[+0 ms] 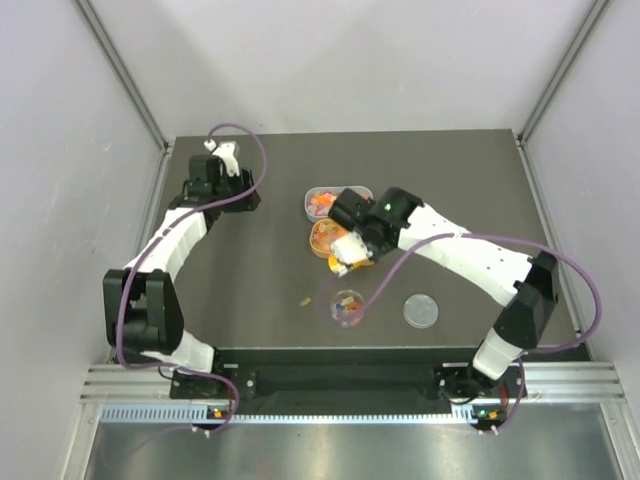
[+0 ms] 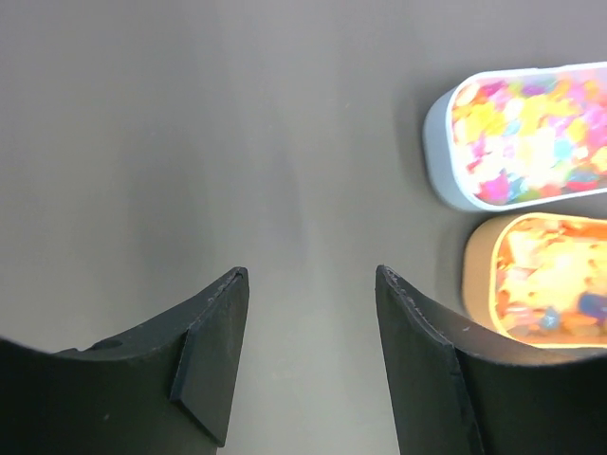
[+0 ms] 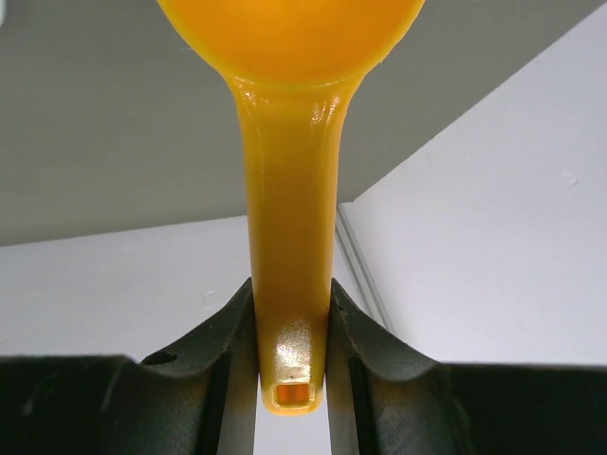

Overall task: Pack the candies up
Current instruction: Place the fake candies in the packing bottle, then adjust the storage box at the center of the board.

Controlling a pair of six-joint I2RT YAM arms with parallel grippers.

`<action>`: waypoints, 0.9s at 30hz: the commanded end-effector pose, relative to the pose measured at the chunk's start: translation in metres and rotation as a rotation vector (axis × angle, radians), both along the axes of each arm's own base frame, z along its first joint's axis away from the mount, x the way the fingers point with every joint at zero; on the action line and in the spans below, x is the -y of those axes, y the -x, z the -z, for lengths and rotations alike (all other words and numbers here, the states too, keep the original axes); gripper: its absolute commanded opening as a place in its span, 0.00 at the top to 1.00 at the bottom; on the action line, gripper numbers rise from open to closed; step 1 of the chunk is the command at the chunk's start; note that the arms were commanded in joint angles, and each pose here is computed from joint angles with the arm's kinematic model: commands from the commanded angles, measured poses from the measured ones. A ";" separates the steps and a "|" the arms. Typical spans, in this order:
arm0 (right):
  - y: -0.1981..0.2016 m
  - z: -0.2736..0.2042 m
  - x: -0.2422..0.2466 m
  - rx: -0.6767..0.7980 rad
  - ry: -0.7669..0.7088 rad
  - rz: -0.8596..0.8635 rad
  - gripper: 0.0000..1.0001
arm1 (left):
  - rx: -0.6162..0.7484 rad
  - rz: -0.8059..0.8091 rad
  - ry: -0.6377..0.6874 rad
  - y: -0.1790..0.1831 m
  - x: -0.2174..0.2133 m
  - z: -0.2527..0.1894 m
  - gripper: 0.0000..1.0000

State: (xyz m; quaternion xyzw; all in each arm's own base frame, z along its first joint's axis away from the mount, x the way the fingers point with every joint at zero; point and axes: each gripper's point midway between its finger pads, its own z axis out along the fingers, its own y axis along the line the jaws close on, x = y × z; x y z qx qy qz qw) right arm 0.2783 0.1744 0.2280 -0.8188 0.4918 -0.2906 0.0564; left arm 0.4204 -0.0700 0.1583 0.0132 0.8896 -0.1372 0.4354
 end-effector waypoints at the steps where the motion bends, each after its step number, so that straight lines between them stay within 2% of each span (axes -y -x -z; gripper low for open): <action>1: -0.018 -0.013 0.024 -0.005 0.011 0.129 1.00 | 0.035 0.042 0.043 -0.022 0.011 -0.018 0.39; 8: -0.070 -0.025 0.053 0.038 -0.053 0.227 1.00 | -0.004 0.088 0.063 -0.052 0.028 -0.013 0.39; 15: -0.121 0.000 0.096 0.008 0.027 0.389 1.00 | -0.084 0.140 0.080 -0.075 0.048 0.024 0.41; 17: -0.137 -0.008 0.093 0.039 0.022 0.383 1.00 | -0.093 0.154 0.089 -0.077 0.056 0.030 0.41; 22: -0.177 0.004 0.085 0.044 0.128 0.337 1.00 | -0.113 0.188 0.098 -0.087 0.075 0.048 0.41; 27: -0.203 -0.004 0.079 0.096 0.210 0.283 1.00 | -0.116 0.227 0.099 -0.091 0.093 0.054 0.41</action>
